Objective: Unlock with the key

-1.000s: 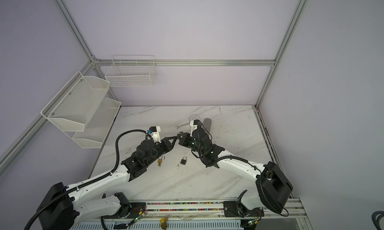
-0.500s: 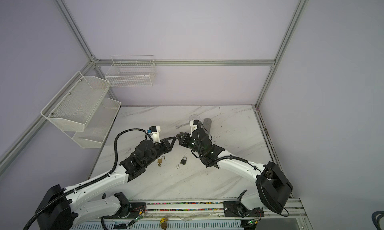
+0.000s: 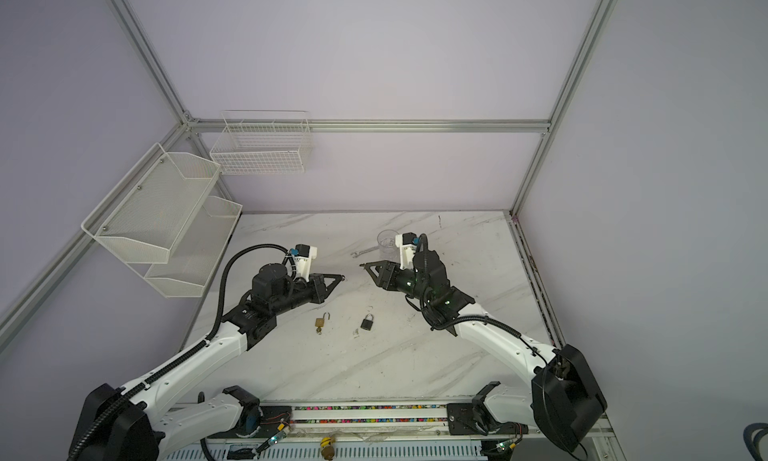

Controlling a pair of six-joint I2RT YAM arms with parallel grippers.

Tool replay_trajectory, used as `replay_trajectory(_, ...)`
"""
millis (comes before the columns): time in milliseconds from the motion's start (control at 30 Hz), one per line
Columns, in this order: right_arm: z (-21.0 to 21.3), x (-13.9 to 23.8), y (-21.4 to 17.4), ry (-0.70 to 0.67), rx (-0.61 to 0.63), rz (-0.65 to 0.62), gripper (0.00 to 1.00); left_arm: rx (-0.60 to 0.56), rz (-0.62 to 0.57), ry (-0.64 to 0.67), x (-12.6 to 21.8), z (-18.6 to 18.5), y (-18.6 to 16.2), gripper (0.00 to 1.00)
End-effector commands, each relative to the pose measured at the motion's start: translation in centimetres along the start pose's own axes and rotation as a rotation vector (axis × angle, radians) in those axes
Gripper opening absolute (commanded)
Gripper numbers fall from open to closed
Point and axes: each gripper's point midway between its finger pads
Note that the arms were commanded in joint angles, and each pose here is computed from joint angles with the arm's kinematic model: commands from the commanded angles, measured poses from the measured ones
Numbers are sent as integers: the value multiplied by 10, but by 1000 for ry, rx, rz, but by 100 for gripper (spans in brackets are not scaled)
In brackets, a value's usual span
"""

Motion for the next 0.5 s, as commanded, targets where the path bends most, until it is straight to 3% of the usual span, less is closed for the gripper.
replay_trajectory(0,14,13,-14,104,126,87,50,-181,-21,-183,11,-48,36,0)
replay_trajectory(467,58,13,-21,414,240,145,48,-277,-18,-299,10,-72,49,0)
Point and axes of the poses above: each gripper's point midway between its finger pads, its own x axis back along the fingers, its own z axis along the line the jaws close on, y = z × x, and after that the axes turned 7 degrees about -x, right-handed
